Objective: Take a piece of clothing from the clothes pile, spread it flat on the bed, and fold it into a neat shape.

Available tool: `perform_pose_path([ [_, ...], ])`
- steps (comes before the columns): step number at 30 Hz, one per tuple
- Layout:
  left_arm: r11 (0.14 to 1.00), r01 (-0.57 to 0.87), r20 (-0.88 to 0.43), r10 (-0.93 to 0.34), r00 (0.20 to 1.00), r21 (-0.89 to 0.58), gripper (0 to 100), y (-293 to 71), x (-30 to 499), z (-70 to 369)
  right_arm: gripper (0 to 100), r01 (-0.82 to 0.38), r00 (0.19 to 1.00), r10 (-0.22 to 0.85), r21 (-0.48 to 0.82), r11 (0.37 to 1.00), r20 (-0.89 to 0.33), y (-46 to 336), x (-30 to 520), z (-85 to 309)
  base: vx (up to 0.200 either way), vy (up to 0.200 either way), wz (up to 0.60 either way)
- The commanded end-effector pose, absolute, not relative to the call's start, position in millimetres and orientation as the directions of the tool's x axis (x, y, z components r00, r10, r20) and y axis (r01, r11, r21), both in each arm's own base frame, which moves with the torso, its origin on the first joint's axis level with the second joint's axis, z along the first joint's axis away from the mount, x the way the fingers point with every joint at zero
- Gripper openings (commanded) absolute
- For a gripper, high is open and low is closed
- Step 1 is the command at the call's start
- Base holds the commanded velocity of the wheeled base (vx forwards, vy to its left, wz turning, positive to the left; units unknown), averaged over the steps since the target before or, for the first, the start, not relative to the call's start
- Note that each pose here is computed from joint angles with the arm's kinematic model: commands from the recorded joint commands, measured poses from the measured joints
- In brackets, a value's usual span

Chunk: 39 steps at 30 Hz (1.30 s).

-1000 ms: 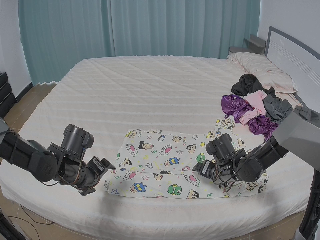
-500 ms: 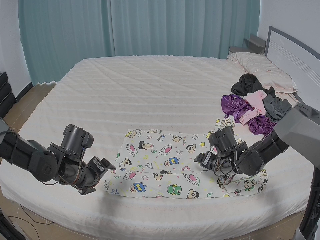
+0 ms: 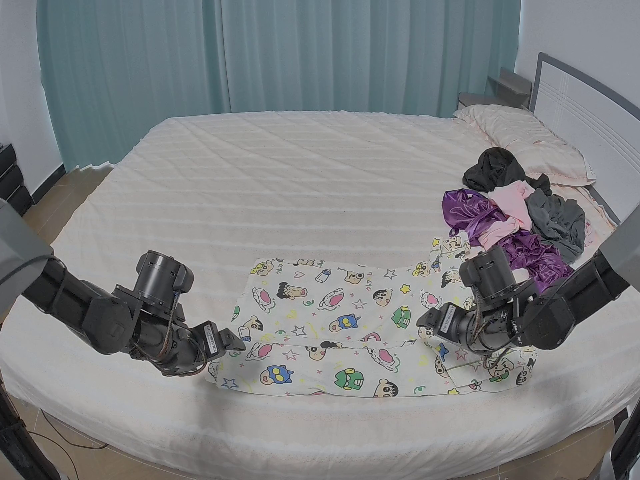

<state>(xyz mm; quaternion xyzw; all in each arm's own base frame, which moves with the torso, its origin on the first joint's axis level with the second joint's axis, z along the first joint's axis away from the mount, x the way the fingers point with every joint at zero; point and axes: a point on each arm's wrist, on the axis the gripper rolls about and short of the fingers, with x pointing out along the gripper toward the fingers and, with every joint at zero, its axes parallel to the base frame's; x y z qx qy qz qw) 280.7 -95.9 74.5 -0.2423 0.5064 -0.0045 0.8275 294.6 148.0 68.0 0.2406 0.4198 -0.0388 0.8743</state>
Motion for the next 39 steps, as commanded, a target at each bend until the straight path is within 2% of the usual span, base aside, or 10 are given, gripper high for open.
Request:
perform_pose_path([
  [1, 0.896, -0.173, -0.840, -0.296, 0.455, -0.409, 100, -94.9, 301.1, 57.5, 100, 0.303, 0.643, 0.085, 0.354, 0.885, -0.761, 120.7, 285.7, 71.1, 0.000, 0.000, 0.00],
  [5, 0.891, -0.108, -0.821, -0.351, 0.451, -0.441, 100, -98.0, 314.0, 54.5, 100, 0.309, 0.645, 0.064, 0.337, 0.890, -0.761, 105.5, 274.7, 75.1, 0.000, 0.000, 0.00],
  [16, 0.916, -0.061, -0.837, -0.333, 0.433, -0.396, 100, -96.7, 317.4, 45.7, 100, 0.309, 0.634, 0.011, 0.267, 0.913, -0.773, 89.7, 265.6, 66.0, 0.000, 0.000, 0.00],
  [21, 0.930, -0.041, -0.847, -0.312, 0.431, -0.364, 100, -94.7, 315.7, 42.5, 100, 0.289, 0.625, -0.047, 0.175, 0.941, -0.779, 82.9, 256.9, 62.0, 0.000, 0.000, 0.00],
  [31, 0.932, -0.037, -0.843, -0.310, 0.440, -0.362, 100, -97.5, 323.9, 32.0, 100, 0.250, 0.609, -0.071, 0.106, 0.962, -0.790, 78.4, 248.6, 58.5, 0.000, 0.000, 0.00],
  [39, 0.930, -0.038, -0.849, -0.316, 0.424, -0.365, 100, -99.1, 321.4, 25.8, 100, 0.235, 0.559, -0.095, 0.048, 0.971, -0.824, 81.1, 267.3, 28.5, 0.000, 0.000, 0.00],
])
